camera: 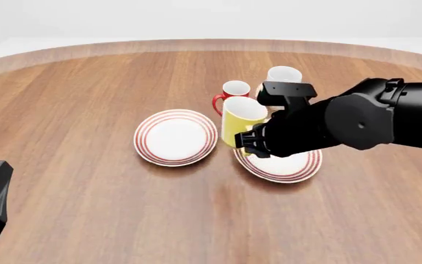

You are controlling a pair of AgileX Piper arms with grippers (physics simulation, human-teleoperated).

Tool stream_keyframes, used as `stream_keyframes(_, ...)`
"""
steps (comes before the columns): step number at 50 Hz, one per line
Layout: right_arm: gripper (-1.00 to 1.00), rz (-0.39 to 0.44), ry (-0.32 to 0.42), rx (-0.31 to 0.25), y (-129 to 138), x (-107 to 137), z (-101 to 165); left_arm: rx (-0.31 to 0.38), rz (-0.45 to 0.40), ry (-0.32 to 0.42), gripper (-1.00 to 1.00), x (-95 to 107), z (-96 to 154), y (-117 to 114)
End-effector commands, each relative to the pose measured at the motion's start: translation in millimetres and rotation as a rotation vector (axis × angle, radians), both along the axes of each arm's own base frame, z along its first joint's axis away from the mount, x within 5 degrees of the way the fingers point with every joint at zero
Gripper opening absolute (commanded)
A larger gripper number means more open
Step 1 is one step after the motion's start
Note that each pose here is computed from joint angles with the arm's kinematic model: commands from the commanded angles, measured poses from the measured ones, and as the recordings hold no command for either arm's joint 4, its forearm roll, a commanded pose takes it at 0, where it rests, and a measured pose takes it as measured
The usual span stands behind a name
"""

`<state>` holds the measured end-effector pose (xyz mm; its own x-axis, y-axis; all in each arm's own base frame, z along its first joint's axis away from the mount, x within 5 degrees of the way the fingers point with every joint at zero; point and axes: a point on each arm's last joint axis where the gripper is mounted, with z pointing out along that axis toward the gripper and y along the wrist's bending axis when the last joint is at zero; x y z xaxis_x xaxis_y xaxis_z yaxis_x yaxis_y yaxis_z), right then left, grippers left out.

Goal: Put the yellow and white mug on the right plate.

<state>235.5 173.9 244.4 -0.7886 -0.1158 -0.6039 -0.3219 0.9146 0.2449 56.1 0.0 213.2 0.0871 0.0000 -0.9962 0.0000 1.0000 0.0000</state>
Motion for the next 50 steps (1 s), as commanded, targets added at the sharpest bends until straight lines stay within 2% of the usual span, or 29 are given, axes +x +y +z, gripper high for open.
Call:
stream_keyframes(1, -1.00, -0.008, -0.015, -0.026, -11, 7, 5, 0.000, 0.000, 0.000, 1.00, 0, 0, 0)
stream_keyframes(32, -1.00, -0.079, -0.033, -0.053, -48, 2, -18, 0.000, 0.000, 0.000, 1.00, 0, 0, 0)
stream_keyframes(50, -1.00, -0.104, -0.067, -0.075, -65, 8, -19, 0.000, 0.000, 0.000, 1.00, 0, 0, 0)
